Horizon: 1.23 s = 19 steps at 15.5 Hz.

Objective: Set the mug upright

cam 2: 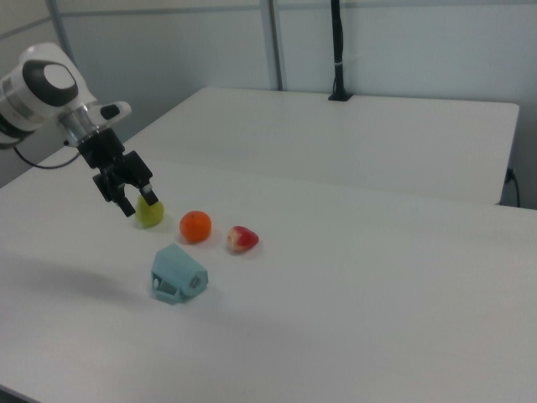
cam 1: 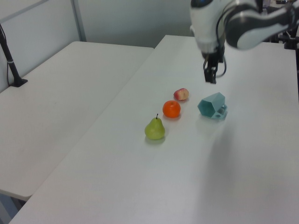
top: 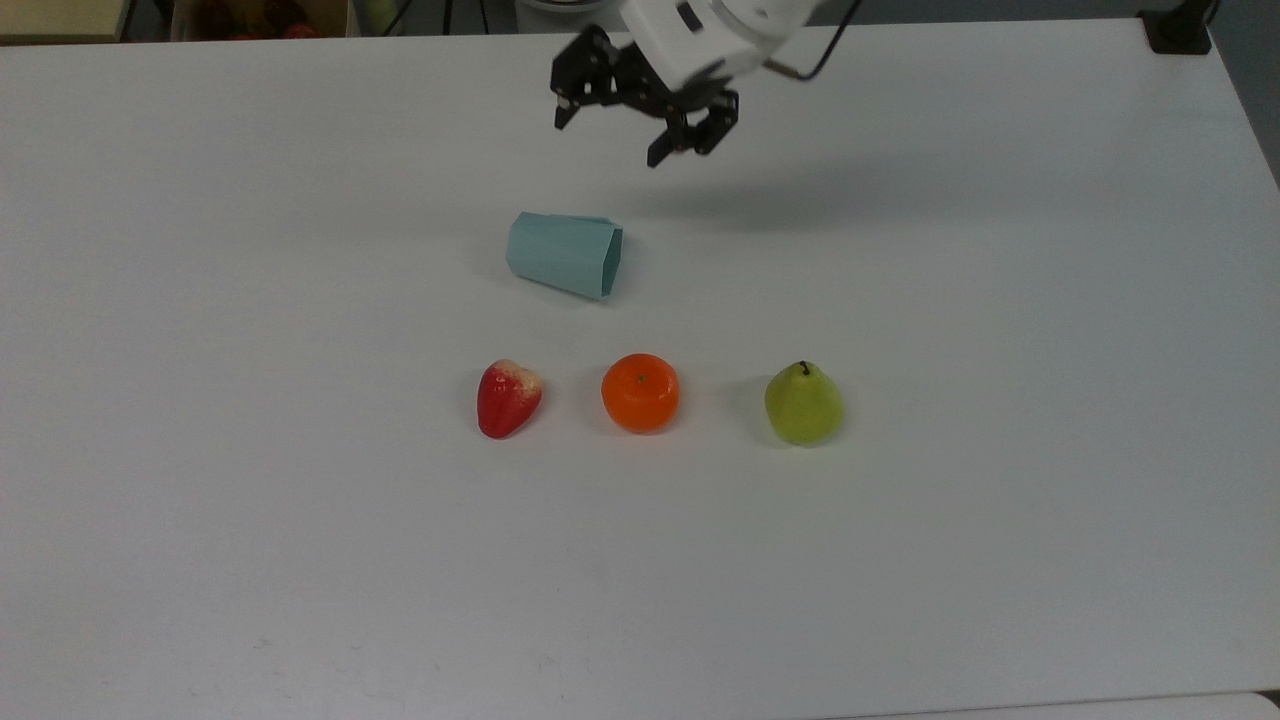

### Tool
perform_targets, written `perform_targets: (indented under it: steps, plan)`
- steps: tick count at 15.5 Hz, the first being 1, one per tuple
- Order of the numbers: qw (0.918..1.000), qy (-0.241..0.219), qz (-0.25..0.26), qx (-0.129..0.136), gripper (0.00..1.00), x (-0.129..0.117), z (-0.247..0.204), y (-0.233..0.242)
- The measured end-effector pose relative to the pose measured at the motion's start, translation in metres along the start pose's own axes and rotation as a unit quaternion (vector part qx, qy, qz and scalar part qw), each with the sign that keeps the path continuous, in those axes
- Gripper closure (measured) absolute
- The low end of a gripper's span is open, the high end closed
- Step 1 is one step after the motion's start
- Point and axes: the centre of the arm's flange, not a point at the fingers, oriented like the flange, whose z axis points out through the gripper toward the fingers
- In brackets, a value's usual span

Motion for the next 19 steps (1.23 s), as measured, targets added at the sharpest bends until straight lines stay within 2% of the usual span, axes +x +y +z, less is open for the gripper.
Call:
perform_targets:
  steps: [3, 5, 13, 15, 16, 18, 19]
  plan:
    - [0.9981, 0.006, 0.013, -0.06, 0.0, 0.009, 0.033, -0.039]
    - [0.9961, 0.006, 0.019, -0.085, 0.0, 0.012, 0.053, -0.061]
    - [0.9926, -0.019, 0.023, -0.117, 0.02, 0.019, 0.11, -0.092]
    - [0.9918, -0.026, 0.023, -0.123, 0.11, 0.022, 0.122, -0.092]
    - [0.9913, -0.028, 0.023, -0.126, 0.11, 0.023, 0.126, -0.091]
    - [0.99, -0.037, 0.027, -0.133, 0.3, 0.024, 0.132, -0.085]
    - [0.9891, -0.043, 0.03, -0.138, 0.34, 0.023, 0.133, -0.081]
